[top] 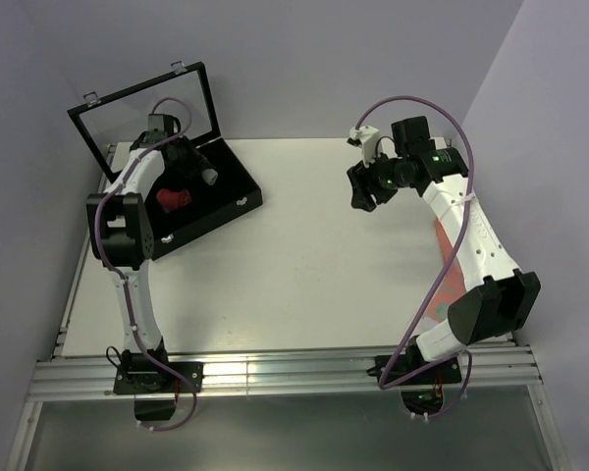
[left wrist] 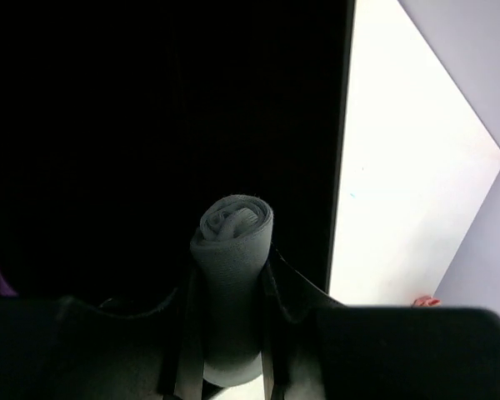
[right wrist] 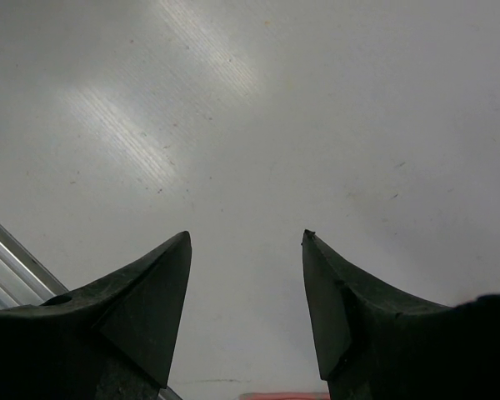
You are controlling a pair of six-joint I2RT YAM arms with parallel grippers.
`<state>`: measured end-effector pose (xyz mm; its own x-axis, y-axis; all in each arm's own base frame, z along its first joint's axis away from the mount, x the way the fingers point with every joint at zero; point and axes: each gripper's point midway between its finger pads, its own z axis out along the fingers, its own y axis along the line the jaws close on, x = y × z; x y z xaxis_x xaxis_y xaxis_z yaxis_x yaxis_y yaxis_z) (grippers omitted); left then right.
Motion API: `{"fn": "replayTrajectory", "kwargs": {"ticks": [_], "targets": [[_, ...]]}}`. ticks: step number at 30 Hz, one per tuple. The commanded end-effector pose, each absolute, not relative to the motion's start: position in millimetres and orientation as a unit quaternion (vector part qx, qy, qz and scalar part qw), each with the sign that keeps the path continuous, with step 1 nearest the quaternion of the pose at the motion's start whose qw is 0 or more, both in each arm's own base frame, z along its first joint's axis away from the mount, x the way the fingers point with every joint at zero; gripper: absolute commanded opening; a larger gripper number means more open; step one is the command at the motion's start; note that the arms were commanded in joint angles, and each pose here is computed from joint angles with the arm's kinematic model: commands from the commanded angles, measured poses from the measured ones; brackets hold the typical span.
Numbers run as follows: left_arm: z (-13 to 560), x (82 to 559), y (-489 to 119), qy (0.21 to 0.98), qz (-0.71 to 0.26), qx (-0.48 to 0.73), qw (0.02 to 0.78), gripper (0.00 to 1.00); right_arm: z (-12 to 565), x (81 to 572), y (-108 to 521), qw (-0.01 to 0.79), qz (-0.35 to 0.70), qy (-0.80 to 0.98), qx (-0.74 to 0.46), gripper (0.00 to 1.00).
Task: Roll the socks
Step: Place the sock in the storage box.
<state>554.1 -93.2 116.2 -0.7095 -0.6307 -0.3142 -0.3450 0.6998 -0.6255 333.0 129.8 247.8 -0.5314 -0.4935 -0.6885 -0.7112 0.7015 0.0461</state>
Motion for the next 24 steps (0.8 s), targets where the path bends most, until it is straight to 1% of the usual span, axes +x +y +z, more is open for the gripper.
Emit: {"fn": "replayTrajectory", "kwargs": {"ticks": [1,6,11,18,24], "targets": [[116,572,-90,0.871,-0.273,-0.282,0.294,0.00,248,342,135,0.349,0.171,0.851,-0.354,0.63],[97,573,-86,0.866,-0.265,-0.309,0.292,0.00,239,341,135,0.342,0.172,0.852,-0.357,0.62],[78,563,-78,0.867,-0.241,-0.337,0.278,0.00,229,339,135,0.332,0.174,0.853,-0.362,0.61],[61,556,-67,0.869,-0.202,-0.364,0.266,0.00,221,338,135,0.325,0.176,0.856,-0.362,0.61],[50,545,-50,0.864,-0.144,-0.406,0.261,0.00,215,336,135,0.319,0.178,0.857,-0.363,0.60]]}}
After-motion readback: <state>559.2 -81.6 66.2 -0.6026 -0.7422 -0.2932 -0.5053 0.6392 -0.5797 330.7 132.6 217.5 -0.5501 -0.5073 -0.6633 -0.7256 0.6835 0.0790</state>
